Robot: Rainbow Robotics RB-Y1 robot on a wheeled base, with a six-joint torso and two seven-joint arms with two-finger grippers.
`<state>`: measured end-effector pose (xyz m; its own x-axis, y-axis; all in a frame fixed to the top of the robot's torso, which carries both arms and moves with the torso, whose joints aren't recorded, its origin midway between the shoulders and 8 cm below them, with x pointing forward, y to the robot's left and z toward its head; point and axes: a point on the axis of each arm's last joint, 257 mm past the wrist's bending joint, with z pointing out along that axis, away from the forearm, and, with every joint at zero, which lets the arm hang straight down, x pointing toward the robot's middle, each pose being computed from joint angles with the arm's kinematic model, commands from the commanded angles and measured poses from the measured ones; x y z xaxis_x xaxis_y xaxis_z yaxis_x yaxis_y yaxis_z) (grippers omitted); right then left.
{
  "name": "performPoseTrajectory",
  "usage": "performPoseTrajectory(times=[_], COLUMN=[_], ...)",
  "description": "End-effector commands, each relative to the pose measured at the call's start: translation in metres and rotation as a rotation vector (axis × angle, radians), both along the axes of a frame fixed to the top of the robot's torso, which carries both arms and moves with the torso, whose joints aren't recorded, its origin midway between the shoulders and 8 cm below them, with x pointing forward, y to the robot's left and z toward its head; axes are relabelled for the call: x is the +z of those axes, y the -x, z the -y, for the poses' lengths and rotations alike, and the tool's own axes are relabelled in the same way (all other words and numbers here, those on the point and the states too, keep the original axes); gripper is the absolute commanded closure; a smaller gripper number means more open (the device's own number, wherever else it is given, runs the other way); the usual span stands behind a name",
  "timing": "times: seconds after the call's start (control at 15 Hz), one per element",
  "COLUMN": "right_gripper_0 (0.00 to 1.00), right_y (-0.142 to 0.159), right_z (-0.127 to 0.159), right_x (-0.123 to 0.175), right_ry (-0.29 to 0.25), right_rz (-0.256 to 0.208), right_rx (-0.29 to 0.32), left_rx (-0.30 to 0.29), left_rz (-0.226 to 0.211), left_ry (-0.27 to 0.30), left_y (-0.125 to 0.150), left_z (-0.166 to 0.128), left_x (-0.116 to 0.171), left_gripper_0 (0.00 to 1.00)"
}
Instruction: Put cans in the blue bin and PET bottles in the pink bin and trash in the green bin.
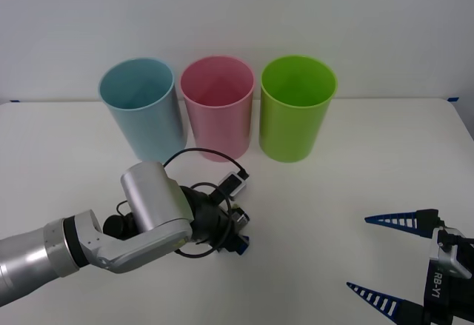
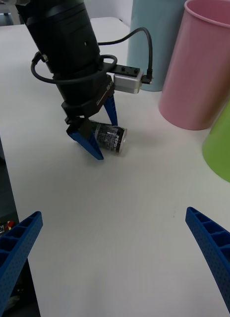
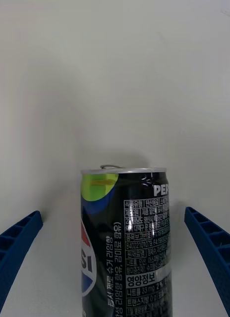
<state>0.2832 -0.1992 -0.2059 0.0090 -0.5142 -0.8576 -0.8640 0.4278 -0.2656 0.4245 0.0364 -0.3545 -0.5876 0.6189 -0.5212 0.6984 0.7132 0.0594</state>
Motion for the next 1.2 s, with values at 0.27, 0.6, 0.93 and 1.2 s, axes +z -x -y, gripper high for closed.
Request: performPoseTrajectory(times=[0.27, 0.6, 0.93, 1.2], right_gripper_0=[0.0, 0.0, 0.0, 0.0], right_y=[0.0, 0.0, 0.0, 0.0], right_z=[0.0, 0.0, 0.0, 0.0], right_x=[0.0, 0.0, 0.0, 0.0], right_ry=[0.0, 0.0, 0.0, 0.0], right_rz=[0.0, 0.0, 0.0, 0.0], right_rx=[0.0, 0.0, 0.0, 0.0], left_rx=[0.004, -0.021, -0.058, -0.071], left_rz=[0.007, 0.044, 0.087, 0.119], left_ry=[-0.008, -0.022, -0.006, 0.046], left_y=[-0.0014, -0.001, 0.0043, 0.0062], left_z=[-0.003, -0.0068, -0.0057, -0.0051], left_x=[-0.0021, -0.0098, -0.0095, -0.0046], left_gripper_0=[0.38, 1.0, 1.0, 1.0])
